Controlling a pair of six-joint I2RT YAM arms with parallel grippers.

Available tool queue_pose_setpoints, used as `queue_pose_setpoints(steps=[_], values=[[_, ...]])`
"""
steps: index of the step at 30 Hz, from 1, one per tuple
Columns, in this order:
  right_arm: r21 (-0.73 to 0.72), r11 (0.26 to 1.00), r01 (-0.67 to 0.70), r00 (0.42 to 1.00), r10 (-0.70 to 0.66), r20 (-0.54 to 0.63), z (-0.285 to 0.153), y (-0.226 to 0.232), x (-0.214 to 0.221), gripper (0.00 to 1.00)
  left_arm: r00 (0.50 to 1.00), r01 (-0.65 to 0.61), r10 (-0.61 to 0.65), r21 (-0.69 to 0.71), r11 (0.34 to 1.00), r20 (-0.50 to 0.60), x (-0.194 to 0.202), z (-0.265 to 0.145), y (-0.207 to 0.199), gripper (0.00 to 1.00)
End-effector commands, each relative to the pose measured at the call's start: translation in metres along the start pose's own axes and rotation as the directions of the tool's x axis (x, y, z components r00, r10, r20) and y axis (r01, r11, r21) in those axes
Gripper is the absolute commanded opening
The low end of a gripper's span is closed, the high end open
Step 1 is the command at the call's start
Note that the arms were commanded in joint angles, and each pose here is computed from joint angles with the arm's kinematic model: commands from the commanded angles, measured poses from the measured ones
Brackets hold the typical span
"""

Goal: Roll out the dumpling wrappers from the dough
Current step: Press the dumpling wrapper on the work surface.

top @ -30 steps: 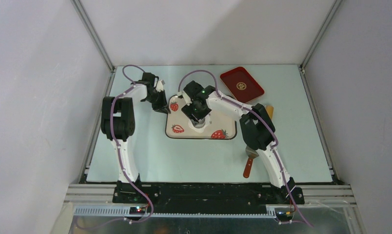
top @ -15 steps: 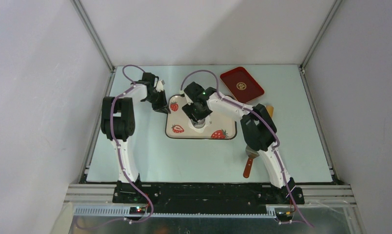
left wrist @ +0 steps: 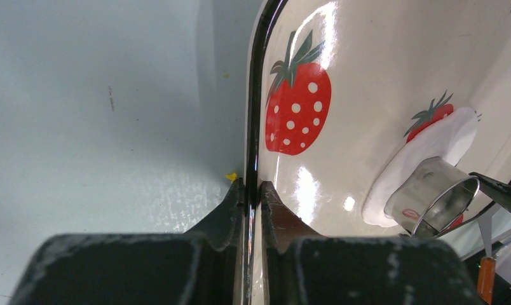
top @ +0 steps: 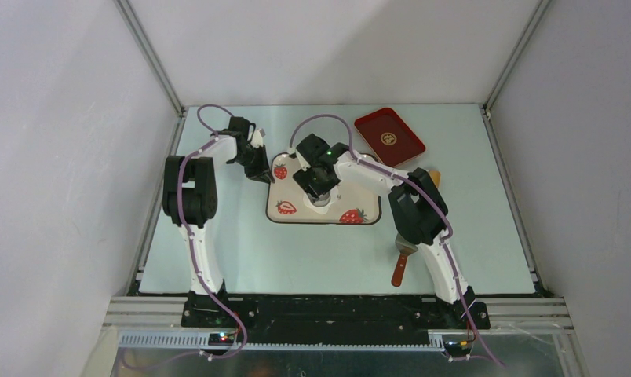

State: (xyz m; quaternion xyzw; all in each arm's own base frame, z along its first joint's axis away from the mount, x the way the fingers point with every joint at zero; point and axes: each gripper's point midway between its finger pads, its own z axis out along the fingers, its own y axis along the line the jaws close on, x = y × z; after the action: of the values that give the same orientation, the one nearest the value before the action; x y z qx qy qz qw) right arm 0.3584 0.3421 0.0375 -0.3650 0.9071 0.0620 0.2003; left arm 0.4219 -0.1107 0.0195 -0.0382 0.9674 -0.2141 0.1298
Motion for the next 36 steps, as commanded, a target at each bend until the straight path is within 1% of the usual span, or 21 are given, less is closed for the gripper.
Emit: queue_pose_setpoints(steps=[1, 9, 10, 11, 12, 13, 17, 20, 29, 32, 36], values=[[0.007, 0.989, 0.145, 0.829, -0.117, -0.546, 0.022, -0.017, 0.157, 0.0, 0.999, -0.02, 0.023, -0.09, 0.996, 0.034, -0.003, -0.008, 0.016, 0.0], [-0.088, 0.99, 0.108, 0.799, -0.139, -0.585, 0.011, -0.008, 0.167, 0.0, 0.999, -0.019, 0.022, -0.09, 0.996, 0.032, -0.003, -0.008, 0.016, 0.0], [-0.091, 0.991, 0.095, 0.788, -0.131, -0.601, 0.01, -0.009, 0.17, 0.0, 0.999, -0.02, 0.023, -0.09, 0.996, 0.033, -0.003, -0.008, 0.016, 0.0], [-0.116, 0.992, 0.057, 0.795, -0.115, -0.595, 0.008, -0.002, 0.167, 0.0, 0.999, -0.019, 0.023, -0.09, 0.996, 0.033, -0.003, -0.008, 0.016, 0.0], [-0.121, 0.992, 0.031, 0.786, -0.099, -0.611, 0.007, -0.002, 0.169, 0.0, 0.999, -0.02, 0.023, -0.09, 0.996, 0.032, -0.003, -0.007, 0.016, 0.0], [-0.127, 0.992, 0.001, 0.791, -0.078, -0.607, 0.006, 0.0, 0.165, 0.0, 0.999, -0.02, 0.023, -0.09, 0.996, 0.032, -0.003, -0.008, 0.016, 0.0], [-0.08, 0.995, -0.058, 0.788, -0.003, -0.616, 0.006, -0.007, 0.165, 0.0, 0.999, -0.021, 0.024, -0.093, 0.995, 0.037, -0.004, -0.009, 0.016, 0.0], [-0.056, 0.996, -0.063, 0.793, 0.016, -0.609, 0.003, -0.008, 0.164, 0.0, 0.999, -0.021, 0.025, -0.095, 0.995, 0.039, -0.004, -0.01, 0.016, 0.0], [-0.04, 0.999, -0.005, 0.804, -0.02, -0.594, 0.007, -0.002, 0.164, 0.0, 0.999, -0.02, 0.024, -0.093, 0.995, 0.036, -0.004, -0.009, 0.017, 0.0], [-0.004, 1.0, 0.016, 0.822, -0.016, -0.569, 0.013, -0.006, 0.155, 0.0, 0.999, -0.019, 0.022, -0.093, 0.996, 0.037, -0.004, -0.009, 0.016, 0.0], [0.018, 1.0, 0.001, 0.843, 0.009, -0.538, 0.026, -0.005, 0.145, 0.0, 0.999, -0.018, 0.022, -0.094, 0.995, 0.036, -0.004, -0.009, 0.017, 0.0]])
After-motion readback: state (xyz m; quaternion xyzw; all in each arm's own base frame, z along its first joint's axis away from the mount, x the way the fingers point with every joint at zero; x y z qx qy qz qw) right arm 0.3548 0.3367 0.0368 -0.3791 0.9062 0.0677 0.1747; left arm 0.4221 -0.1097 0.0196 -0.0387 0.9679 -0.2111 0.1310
